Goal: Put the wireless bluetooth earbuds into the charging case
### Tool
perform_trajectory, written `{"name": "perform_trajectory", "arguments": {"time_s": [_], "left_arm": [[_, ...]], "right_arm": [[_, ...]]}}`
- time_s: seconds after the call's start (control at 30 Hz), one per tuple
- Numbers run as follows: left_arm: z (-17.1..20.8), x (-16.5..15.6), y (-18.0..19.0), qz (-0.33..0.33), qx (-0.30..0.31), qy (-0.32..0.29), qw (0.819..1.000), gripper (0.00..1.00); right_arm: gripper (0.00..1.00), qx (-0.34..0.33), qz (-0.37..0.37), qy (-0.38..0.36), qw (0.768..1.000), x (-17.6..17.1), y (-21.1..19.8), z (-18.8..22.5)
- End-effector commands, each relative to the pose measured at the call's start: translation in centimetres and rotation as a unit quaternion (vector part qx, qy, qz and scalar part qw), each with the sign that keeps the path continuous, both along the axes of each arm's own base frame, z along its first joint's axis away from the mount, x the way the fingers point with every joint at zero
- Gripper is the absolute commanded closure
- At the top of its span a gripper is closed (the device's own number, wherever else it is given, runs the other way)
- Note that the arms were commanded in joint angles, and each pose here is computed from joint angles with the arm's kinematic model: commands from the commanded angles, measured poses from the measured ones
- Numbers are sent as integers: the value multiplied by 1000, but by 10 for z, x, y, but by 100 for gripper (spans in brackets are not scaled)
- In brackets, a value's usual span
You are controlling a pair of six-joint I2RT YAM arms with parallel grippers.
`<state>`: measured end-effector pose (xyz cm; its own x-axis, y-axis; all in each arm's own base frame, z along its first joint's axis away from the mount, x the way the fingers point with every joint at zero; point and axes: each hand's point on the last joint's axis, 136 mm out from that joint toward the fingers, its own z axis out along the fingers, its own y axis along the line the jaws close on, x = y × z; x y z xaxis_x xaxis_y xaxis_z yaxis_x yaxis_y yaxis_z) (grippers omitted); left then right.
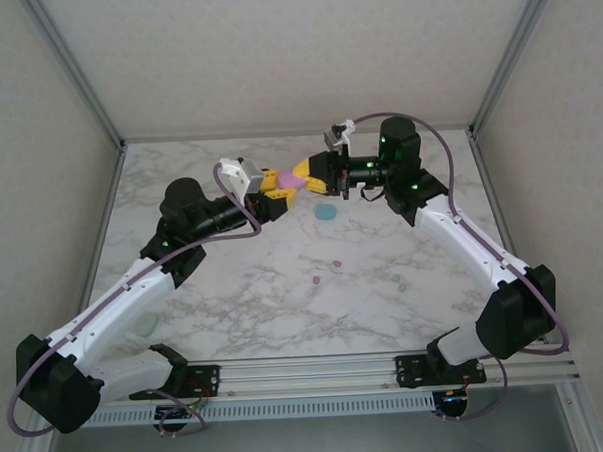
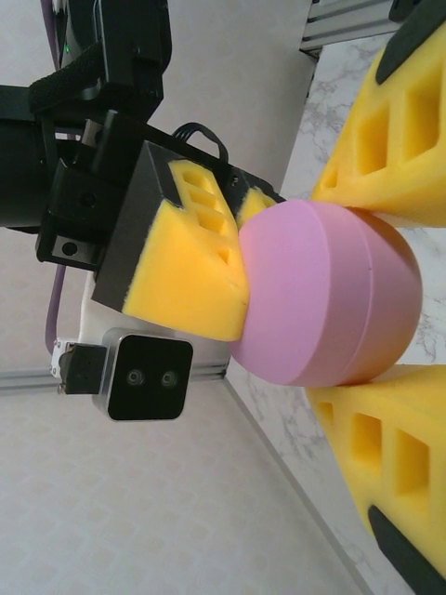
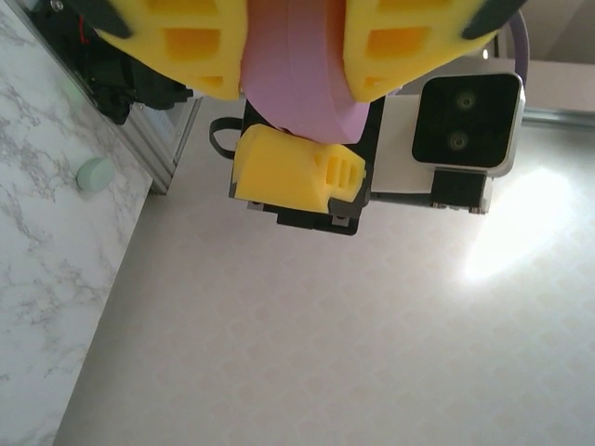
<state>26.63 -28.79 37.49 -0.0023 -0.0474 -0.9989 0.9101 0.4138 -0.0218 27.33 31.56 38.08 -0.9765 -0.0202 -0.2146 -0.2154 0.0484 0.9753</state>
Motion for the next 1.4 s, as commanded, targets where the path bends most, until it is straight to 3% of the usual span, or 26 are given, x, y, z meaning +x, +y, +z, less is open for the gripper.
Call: {"name": "perform_trajectory", "arguments": {"time_s": [0.0,0.2,0.43,0.83,0.97,1.37], "left_arm": [[18,-8,-1,-10,-4,-19,1000,61],[18,-5,-3,-11,-8,-16,1000,48],[18,-4,-6,-17,-9,-14,1000,43],[16,1,-10,-17,-11,-6,1000,41],[19,0,-9,-18,-14,-9,1000,48],[20,2,-10,-16,-24,-8,1000,51]], "right_arm": [[89,8,-6,-15,1000,-4,-2,6],[96,27,-16,-10,999,-3,-3,13],[98,40,-21,-2,999,-3,-4,13],[99,56,-23,-1,998,-2,-4,18],[99,53,-28,6,998,0,-4,14],[99,62,-31,13,998,0,-4,15]]}}
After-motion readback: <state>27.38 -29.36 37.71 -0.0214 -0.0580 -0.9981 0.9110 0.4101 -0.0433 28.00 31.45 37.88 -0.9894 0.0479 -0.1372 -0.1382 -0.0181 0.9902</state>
